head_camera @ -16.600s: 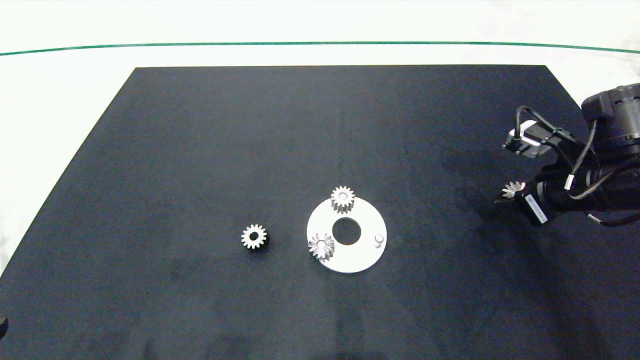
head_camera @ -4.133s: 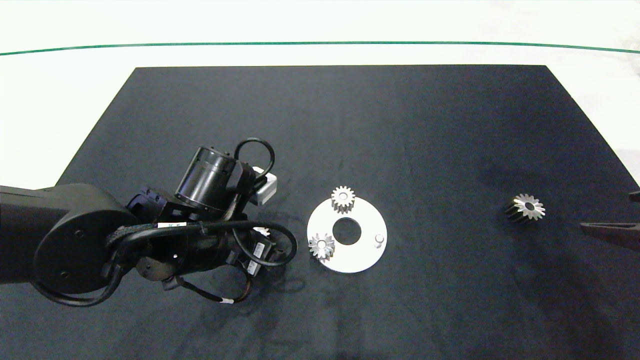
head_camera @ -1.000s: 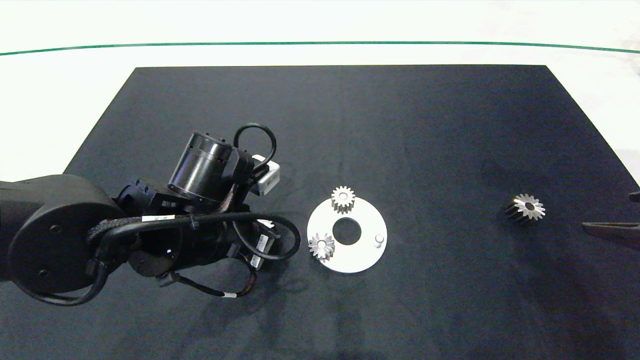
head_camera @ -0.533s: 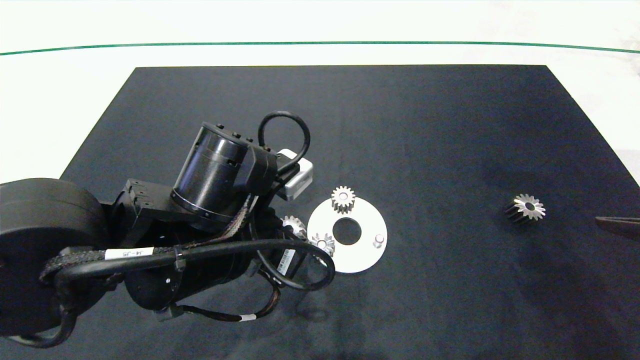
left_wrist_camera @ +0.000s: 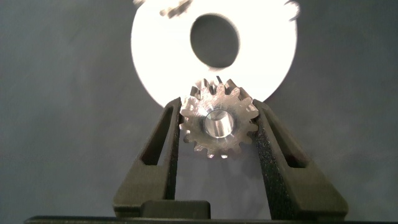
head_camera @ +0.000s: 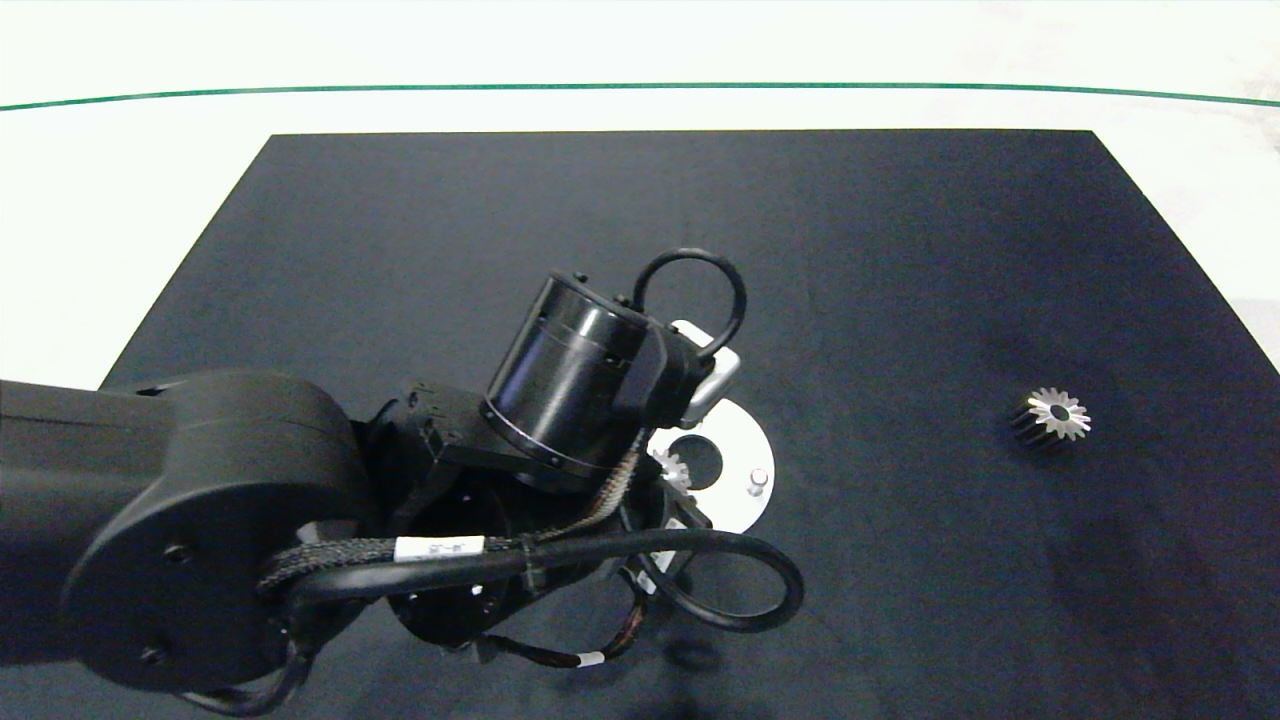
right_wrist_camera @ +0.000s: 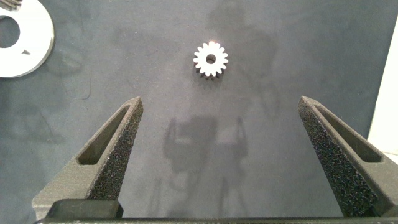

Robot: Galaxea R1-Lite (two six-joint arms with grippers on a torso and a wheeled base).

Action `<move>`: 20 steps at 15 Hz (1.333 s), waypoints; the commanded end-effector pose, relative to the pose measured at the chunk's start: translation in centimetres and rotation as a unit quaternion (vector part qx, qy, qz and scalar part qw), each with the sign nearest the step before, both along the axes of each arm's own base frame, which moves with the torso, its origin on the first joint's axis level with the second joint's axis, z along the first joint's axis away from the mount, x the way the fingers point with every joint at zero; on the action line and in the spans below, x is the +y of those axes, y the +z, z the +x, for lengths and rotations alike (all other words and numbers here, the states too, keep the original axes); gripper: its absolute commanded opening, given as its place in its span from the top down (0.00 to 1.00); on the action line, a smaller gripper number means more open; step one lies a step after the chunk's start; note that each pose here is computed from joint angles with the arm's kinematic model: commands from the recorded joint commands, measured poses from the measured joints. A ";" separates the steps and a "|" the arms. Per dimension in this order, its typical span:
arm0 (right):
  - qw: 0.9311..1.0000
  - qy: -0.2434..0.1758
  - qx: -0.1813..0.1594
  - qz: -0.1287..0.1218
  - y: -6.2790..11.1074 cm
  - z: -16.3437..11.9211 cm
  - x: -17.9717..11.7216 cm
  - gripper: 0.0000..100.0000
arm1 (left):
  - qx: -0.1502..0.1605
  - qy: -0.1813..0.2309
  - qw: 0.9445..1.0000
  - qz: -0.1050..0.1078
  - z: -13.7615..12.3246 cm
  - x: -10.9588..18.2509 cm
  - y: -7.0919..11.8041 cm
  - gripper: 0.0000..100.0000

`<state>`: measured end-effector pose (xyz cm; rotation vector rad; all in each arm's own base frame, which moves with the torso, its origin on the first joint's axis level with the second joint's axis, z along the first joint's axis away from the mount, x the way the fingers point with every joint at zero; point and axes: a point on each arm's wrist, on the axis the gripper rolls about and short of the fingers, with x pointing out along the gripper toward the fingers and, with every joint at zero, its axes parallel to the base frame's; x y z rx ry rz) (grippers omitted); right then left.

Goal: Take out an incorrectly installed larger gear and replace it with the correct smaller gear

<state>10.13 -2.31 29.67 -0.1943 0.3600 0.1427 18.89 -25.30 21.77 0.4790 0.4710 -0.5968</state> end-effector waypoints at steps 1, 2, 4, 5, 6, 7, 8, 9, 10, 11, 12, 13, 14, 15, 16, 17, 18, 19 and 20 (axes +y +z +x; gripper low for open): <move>1.000 -0.002 -0.005 0.000 0.1 -0.4 0.1 0.00 | -0.004 -0.025 0.999 0.026 0.1 -3.2 -1.3 0.84; 1.000 -0.002 -0.004 0.001 0.0 -0.4 0.1 0.00 | -0.005 -0.026 0.999 0.031 0.2 -3.7 -1.6 0.84; 1.000 -0.003 0.000 0.003 -0.1 -0.4 0.1 0.00 | -0.013 -0.036 0.999 0.029 0.3 -4.8 -1.4 0.84; 1.000 -0.003 0.004 0.004 -0.3 -0.4 0.1 0.00 | -0.018 -0.042 0.998 0.035 0.5 -5.3 -1.5 0.84; 1.000 -0.002 0.005 0.005 -0.5 -0.4 0.1 0.00 | -0.020 -0.042 0.998 0.036 0.9 -5.8 -1.6 0.84; 1.000 -0.001 0.004 0.005 -0.5 -0.5 0.1 0.00 | -0.022 -0.042 0.998 0.034 1.2 -6.3 -1.7 0.84; 1.000 -0.001 0.003 0.006 -0.4 -0.6 0.1 0.00 | -0.024 -0.042 0.998 0.033 1.5 -6.6 -1.6 0.84; 1.000 -0.001 0.003 0.006 -0.4 -0.6 0.1 0.00 | -0.025 -0.044 0.998 0.036 1.8 -7.0 -1.7 0.84; 1.000 -0.001 0.004 0.006 -0.5 -0.6 0.1 0.00 | -0.024 -0.043 0.998 0.037 2.0 -7.3 -1.6 0.84; 1.000 -0.001 0.006 0.007 -0.6 -0.6 0.1 0.00 | -0.023 -0.042 0.998 0.039 2.3 -7.5 -1.5 0.84; 1.000 -0.001 0.007 0.007 -0.7 -0.6 0.1 0.00 | -0.023 -0.042 0.998 0.040 2.4 -7.6 -1.3 0.84; 1.000 0.000 0.011 0.009 -0.9 -0.5 0.1 0.00 | -0.023 -0.042 0.998 0.040 2.4 -7.7 -1.3 0.84; 1.000 0.000 0.010 0.008 -0.8 -0.6 0.1 0.00 | -0.023 -0.041 0.998 0.040 2.5 -7.7 -1.4 0.84; 1.000 0.001 0.010 0.009 -0.8 -0.6 0.1 0.00 | -0.021 -0.041 0.998 0.043 2.6 -7.8 -1.6 0.84; 1.000 0.000 0.010 0.009 -0.9 -0.6 0.1 0.00 | -0.020 -0.041 0.998 0.045 2.6 -7.9 -1.8 0.84; 1.000 0.000 0.010 0.009 -0.9 -0.6 0.1 0.00 | -0.019 -0.041 0.998 0.045 2.7 -7.9 -1.9 0.84; 1.000 0.000 0.010 0.009 -0.9 -0.6 0.1 0.00 | -0.019 -0.041 0.998 0.045 2.7 -7.9 -1.9 0.84; 1.000 0.000 0.011 0.010 -0.9 -0.6 0.1 0.00 | -0.018 -0.041 0.998 0.046 2.8 -8.1 -2.0 0.84; 1.000 -0.001 0.011 0.014 -0.9 -0.6 0.1 0.00 | -0.018 -0.040 0.998 0.047 2.9 -8.1 -2.1 0.84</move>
